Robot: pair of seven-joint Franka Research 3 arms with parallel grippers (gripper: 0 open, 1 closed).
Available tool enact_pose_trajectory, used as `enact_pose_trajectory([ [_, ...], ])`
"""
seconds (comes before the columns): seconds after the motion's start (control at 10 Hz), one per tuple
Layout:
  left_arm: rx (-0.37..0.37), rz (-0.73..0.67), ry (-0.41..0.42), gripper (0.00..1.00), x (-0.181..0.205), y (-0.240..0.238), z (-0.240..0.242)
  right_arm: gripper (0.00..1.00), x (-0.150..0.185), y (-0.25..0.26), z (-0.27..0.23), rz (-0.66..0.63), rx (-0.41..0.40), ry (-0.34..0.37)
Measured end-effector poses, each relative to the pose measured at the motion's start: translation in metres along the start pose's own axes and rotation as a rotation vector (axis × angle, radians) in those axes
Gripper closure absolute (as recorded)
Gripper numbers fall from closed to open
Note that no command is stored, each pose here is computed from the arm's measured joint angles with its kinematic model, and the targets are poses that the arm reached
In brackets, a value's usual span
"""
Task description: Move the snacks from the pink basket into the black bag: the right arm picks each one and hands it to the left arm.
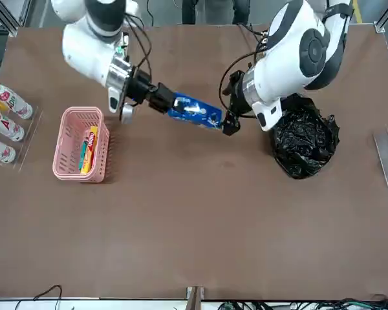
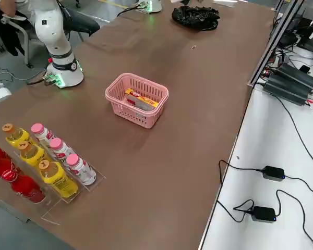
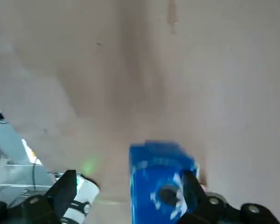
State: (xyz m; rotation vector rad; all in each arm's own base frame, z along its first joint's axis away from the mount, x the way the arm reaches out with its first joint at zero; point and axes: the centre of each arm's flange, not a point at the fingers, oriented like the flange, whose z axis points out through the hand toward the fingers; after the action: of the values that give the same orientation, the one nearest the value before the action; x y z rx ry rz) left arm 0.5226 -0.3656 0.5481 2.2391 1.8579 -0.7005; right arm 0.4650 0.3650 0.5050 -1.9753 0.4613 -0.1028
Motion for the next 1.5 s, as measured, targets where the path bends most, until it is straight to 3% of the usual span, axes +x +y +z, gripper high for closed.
enact_pose_trajectory([
  [0.2,0.035,-0.005,0.012,0.0,0.006,-0.008,-0.008,0.5,-0.015,-0.002,0.015,0.01,0.006,0.01],
  [0.6,0.028,-0.011,0.007,0.0,0.01,-0.007,-0.015,0.5,-0.013,-0.006,0.017,0.023,0.015,0.009],
  [0.9,0.007,-0.04,-0.002,0.0,0.029,0.001,-0.028,0.5,-0.011,-0.014,0.015,0.029,0.03,0.015],
  [1.5,-0.055,-0.005,0.014,0.0,0.014,0.002,-0.03,0.5,-0.018,-0.016,0.018,0.032,0.032,0.029],
])
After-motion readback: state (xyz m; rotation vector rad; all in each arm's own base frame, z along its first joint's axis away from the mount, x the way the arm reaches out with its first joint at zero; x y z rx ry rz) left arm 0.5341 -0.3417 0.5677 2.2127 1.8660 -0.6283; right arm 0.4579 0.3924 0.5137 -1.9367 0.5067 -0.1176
